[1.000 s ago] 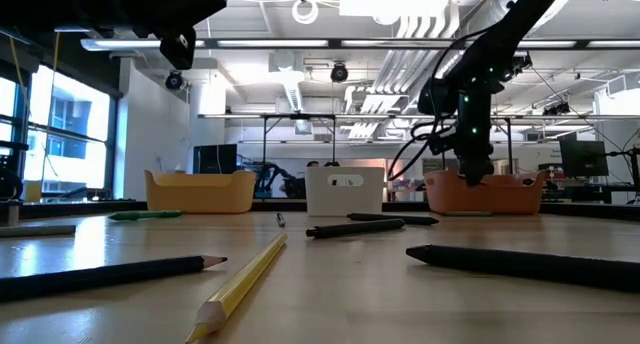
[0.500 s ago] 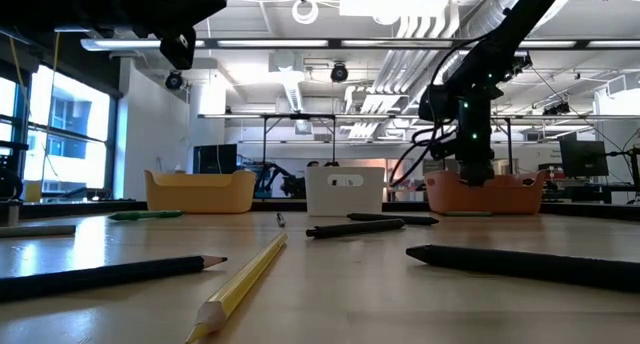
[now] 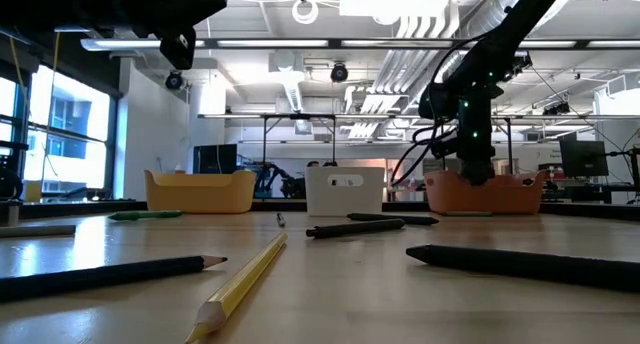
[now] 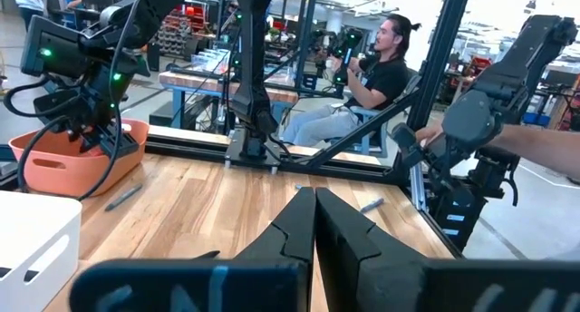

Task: Sort crayons/erasers/pens/pencils in bins
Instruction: Put the black pen into the white bin

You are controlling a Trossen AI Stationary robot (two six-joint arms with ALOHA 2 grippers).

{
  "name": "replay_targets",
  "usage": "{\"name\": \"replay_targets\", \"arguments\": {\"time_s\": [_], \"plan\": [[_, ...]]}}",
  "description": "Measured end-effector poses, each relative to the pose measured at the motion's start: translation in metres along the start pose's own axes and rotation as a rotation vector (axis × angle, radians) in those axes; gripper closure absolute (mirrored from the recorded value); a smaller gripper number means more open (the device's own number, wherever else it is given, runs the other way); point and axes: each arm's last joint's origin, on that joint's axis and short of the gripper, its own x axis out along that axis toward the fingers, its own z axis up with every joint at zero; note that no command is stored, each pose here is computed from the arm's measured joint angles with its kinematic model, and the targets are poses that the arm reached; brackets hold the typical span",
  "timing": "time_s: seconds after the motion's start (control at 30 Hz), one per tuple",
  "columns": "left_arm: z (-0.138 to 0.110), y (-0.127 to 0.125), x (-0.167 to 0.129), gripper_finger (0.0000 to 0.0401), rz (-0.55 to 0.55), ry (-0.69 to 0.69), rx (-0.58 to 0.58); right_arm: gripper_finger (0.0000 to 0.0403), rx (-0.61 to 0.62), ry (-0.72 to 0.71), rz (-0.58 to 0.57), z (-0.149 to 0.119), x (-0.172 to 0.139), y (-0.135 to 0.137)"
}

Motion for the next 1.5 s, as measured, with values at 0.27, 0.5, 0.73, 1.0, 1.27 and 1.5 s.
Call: {"name": "replay_targets", "arguments": {"time_s": [0.27,0.5,0.73,1.0,1.27,1.5], "plan": [[0.0,0.0,0.0,0.0401,0.0,-0.001,0.0,0.029,0.027,-0.018,-0.06,-0.012,-0.03,-0.012],[0.0,0.0,0.0,0.0401,0.001,-0.001,0.001,0.036,0.215,-0.302,0.051,-0.028,-0.082,-0.026],[0.0,0.0,0.0,0.0401,0.001,0.0,0.032,0.0395,0.31,-0.673,0.254,-0.027,-0.128,-0.025],[0.0,0.0,0.0,0.0401,0.0,0.0,0.068,0.0402,0.29,-0.942,0.271,-0.006,-0.163,-0.003],[0.0,0.0,0.0,0.0401,0.0,0.0,0.082,0.0403,0.38,-1.254,0.302,-0.009,-0.126,0.054],[0.0,0.0,0.0,0.0401,0.0,0.0,0.08,0.0403,0.391,-1.292,0.425,-0.029,-0.11,0.107]]}}
